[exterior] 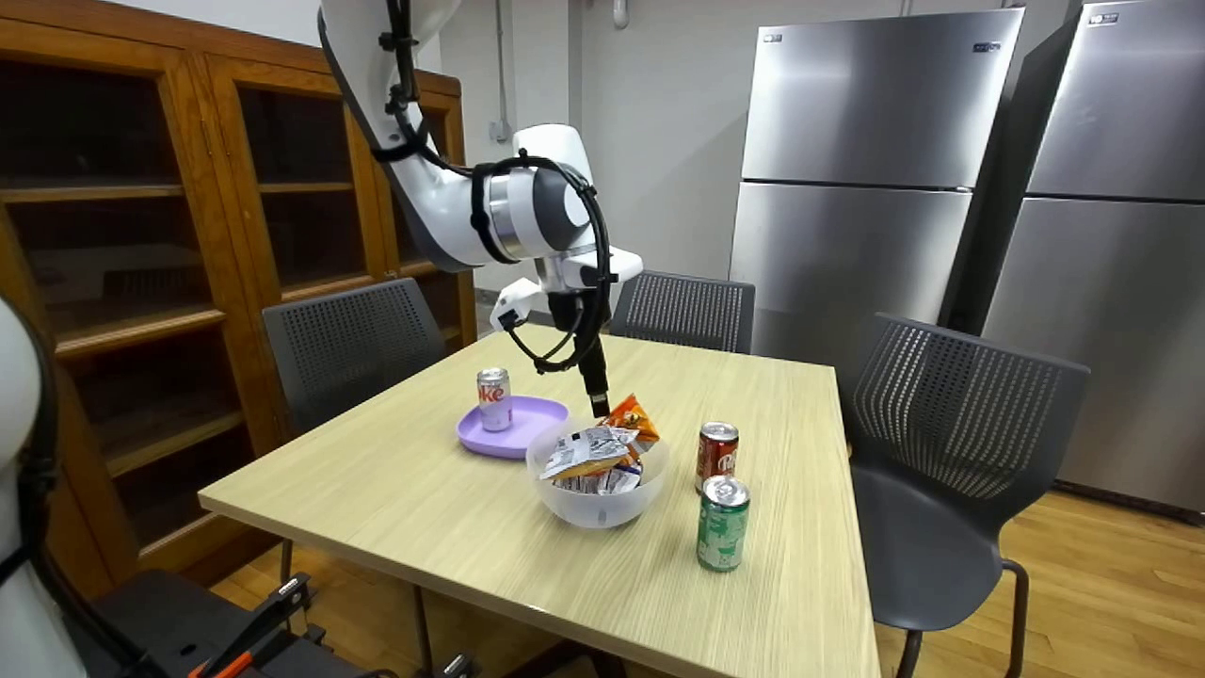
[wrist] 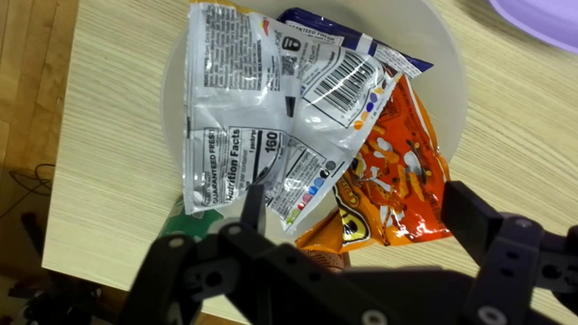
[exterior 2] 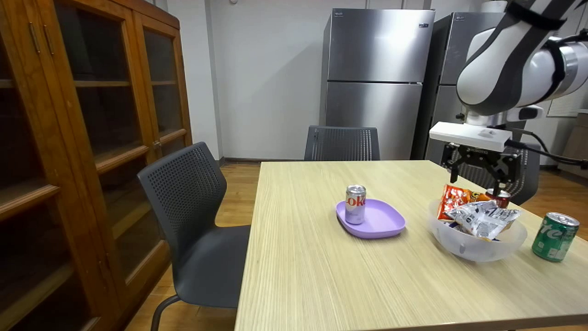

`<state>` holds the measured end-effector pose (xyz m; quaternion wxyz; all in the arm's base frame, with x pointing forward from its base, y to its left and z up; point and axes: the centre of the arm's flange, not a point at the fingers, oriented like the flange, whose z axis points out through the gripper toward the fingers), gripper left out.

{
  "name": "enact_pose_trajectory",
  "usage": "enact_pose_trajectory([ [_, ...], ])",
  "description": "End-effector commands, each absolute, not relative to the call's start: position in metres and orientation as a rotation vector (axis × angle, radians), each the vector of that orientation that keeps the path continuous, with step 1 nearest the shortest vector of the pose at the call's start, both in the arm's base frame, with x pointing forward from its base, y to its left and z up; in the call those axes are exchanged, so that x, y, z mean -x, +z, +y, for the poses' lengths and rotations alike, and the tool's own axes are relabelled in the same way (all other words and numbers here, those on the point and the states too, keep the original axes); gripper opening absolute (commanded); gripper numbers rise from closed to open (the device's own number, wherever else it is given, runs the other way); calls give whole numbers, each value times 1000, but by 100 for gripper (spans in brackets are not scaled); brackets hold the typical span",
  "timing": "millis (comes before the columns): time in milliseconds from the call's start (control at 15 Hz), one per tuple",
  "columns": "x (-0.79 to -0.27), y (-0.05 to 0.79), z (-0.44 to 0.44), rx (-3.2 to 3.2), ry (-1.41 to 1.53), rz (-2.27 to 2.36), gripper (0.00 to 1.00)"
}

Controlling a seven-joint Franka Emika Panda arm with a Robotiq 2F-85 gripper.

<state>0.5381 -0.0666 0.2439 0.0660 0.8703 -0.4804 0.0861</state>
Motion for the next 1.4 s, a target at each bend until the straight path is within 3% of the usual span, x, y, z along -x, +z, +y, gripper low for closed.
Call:
enact_pose_trajectory([
  [0, -552, 259, -79, -2634, 280, -1467, 100],
  [1333, -640, 218, -203, -2579, 274, -1572, 100],
])
